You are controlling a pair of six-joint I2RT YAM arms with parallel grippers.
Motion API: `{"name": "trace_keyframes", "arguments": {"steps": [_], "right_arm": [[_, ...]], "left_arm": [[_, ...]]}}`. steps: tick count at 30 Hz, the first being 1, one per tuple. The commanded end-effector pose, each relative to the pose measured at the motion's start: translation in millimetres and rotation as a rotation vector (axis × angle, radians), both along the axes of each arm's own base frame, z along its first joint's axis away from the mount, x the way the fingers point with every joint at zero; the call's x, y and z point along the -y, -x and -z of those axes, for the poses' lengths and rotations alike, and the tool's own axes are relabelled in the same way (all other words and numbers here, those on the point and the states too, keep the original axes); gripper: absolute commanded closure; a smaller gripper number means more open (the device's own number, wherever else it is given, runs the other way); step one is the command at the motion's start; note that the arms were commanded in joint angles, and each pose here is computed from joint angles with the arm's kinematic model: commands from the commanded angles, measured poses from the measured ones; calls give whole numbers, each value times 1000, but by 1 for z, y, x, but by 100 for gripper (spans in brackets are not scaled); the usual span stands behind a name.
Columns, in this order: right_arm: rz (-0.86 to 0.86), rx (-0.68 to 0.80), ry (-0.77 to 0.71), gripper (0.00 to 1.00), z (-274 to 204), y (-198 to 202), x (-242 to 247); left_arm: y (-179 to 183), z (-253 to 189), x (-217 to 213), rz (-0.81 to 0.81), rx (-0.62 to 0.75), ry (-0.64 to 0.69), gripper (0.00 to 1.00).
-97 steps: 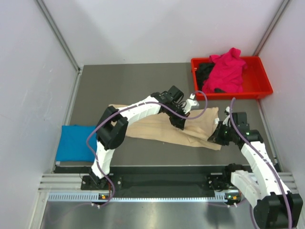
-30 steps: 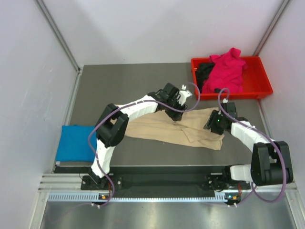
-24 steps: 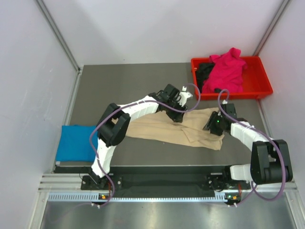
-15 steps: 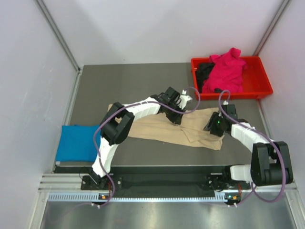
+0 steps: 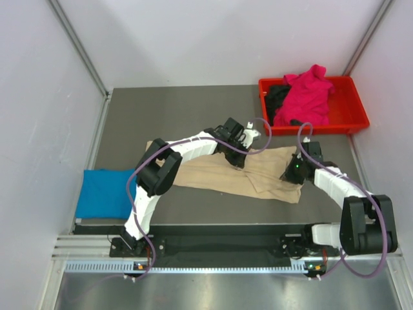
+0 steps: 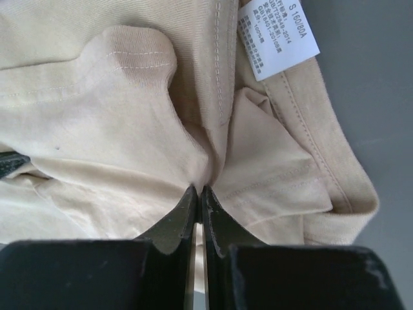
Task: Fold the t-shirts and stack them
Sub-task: Fold the tshirt
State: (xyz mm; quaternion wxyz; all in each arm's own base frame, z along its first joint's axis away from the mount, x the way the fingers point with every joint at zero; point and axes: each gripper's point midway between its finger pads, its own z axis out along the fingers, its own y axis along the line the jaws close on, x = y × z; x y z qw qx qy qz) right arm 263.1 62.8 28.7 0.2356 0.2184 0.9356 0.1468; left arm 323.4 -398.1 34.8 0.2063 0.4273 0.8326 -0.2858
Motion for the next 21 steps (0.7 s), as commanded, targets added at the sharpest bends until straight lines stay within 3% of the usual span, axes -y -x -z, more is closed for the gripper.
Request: {"name": "trace_keyframes", "arguments": {"steps": [1,9,17,18,19,21], "right_arm": [[-12,47,54,98,-26,-10,10],[-64,17,36,100,-41,10,5],[-66,-62,27,100,-11,30,4],[-65,-65,36,93,-9,29,5],[-49,-69,64,86,-5,28,11],[-36,-86,84,71,-1,27,15]], "left_arm": [[-8,-31,6,31,58,45,100],[0,-45,0,70,44,41,100],[12,-21,-7,100,-13,2,99],[13,-17,-7,102,-23,-3,93],[12,-15,-7,95,-31,-8,74],[10,-22,-5,90,-22,3,55]]}}
